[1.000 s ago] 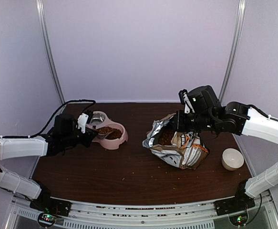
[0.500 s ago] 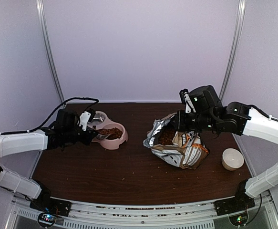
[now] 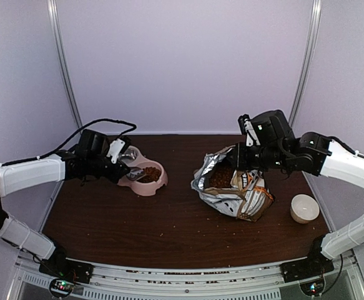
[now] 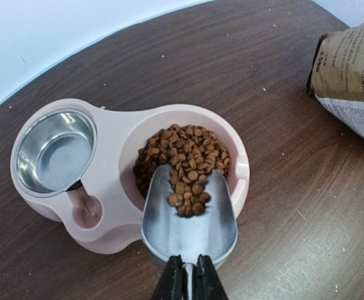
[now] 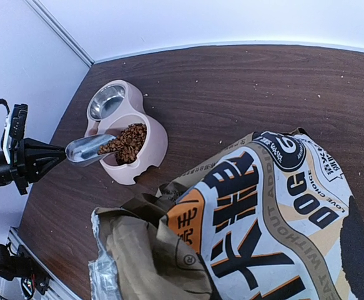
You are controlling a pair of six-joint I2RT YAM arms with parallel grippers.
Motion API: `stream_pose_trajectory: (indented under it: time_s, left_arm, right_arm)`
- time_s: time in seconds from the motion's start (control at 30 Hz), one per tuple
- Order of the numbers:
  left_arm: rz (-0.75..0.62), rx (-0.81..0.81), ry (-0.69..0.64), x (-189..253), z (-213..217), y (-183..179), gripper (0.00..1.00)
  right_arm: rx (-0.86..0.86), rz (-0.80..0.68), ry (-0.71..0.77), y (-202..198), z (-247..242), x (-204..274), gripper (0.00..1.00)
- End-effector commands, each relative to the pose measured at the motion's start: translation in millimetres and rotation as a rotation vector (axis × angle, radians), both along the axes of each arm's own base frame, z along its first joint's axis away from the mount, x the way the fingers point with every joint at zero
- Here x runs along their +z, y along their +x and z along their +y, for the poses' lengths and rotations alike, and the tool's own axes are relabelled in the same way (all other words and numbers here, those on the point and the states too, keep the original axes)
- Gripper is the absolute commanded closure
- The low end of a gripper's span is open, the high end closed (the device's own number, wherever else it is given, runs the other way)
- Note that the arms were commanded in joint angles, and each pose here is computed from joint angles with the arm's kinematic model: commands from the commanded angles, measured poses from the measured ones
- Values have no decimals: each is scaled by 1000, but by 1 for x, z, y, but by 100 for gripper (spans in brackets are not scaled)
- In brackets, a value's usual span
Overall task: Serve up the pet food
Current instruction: Place the pet food in the pet food bowl.
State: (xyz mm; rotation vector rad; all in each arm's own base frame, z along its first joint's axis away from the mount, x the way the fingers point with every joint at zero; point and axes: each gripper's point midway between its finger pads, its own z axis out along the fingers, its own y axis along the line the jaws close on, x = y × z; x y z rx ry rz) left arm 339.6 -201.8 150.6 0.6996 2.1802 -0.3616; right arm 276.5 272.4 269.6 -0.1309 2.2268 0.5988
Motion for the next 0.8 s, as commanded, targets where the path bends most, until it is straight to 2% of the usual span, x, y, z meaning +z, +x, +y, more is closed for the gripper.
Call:
stream_pose_trajectory:
  time_s: [0.0,0.37,0.77]
  left_arm:
    - [2,-33,44,10,0,4,100]
    - [21,-34,189,21,15,7,100]
    - [22,-148,271,30,9,8,100]
  right_arm:
    - [-31,-33,-21,4,-16,9,100]
    - [-18,-31,-40,7,-18,6,100]
    - [-8,-27,-53,10,-16,1,100]
